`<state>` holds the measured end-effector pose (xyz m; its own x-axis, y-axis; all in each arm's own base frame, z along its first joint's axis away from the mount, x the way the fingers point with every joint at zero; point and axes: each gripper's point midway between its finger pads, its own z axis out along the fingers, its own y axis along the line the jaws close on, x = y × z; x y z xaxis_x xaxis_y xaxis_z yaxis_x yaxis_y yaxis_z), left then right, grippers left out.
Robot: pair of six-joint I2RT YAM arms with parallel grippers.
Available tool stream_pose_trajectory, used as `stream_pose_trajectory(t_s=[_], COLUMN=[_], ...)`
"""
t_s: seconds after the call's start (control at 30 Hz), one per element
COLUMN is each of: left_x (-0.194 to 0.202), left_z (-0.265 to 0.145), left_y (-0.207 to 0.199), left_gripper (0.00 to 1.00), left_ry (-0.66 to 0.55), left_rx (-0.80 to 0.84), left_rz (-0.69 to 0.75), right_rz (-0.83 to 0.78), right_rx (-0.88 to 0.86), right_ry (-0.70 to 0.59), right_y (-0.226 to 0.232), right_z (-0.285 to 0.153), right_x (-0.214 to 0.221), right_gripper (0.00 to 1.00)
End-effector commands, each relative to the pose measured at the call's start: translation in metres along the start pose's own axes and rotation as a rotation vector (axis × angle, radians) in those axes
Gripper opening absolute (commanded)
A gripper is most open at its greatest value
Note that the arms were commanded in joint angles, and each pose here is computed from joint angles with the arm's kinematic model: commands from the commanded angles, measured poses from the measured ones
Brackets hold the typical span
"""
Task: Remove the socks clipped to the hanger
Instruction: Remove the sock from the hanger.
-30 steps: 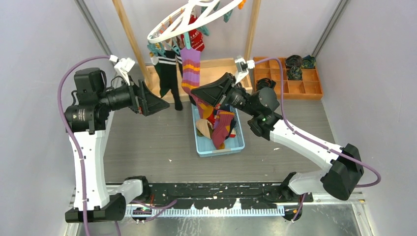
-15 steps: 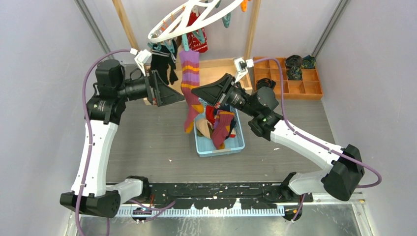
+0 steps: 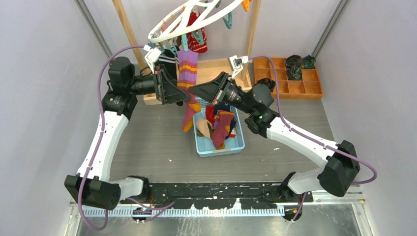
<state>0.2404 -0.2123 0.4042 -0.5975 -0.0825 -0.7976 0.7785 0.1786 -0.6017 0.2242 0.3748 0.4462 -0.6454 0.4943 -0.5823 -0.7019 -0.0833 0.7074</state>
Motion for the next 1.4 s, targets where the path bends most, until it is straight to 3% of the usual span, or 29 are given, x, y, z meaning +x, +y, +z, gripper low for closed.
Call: stream_pose_trajectory(t_s=[0.0,0.1,0.2,0.27,0.3,0.37,0.4,0.5,0.63,1.07,1.37], left_x=[-0.002,0.003,0.006,0.005,0.004,0.003,0.004,0.006,0.006,0.013,0.013], left_z=[0.003,0.002,0.003,0.004,0.005,0.005,0.005,0.005,0.006,0.002,-0.001], left_y=[-0.024,-0.029,-0.035,-0.037,-0.036,-0.033,-0.030,-0.025,-0.023,-0.047,-0.057], left_gripper=[0.97,0.90,0.73,0.54,0.39,0.14,0.10,0.03,0.00,0.00,0.00], left_ry=[0.032,0.056,0.068,0.062,0.053,0.035,0.033,0.020,0.020,0.049,0.059], left_rx=[0.138,0.171,0.191,0.183,0.170,0.127,0.106,0.050,0.017,0.067,0.083], left_rz=[0.098,0.100,0.097,0.088,0.083,0.075,0.058,0.044,0.024,-0.011,-0.005], right_rz=[-0.017,-0.025,-0.032,-0.057,-0.073,-0.121,-0.138,-0.179,-0.230,-0.134,-0.076], right_rx=[-0.073,-0.041,0.014,0.077,0.109,0.178,0.210,0.285,0.336,0.117,0.114], right_ry=[-0.019,-0.035,-0.049,-0.066,-0.079,-0.104,-0.118,-0.148,-0.175,-0.258,-0.359], right_y=[0.033,0.029,0.022,0.014,0.011,0.002,-0.002,-0.013,-0.023,-0.020,-0.040], right_z=[0.003,0.002,0.002,0.000,-0.002,-0.006,-0.008,-0.009,0.001,0.078,0.062], right_x=[-0.015,-0.019,-0.024,-0.029,-0.033,-0.040,-0.043,-0.053,-0.062,-0.088,-0.115], right_gripper=[0.01,0.01,0.01,0.01,0.01,0.12,0.20,0.49,0.61,0.68,0.68])
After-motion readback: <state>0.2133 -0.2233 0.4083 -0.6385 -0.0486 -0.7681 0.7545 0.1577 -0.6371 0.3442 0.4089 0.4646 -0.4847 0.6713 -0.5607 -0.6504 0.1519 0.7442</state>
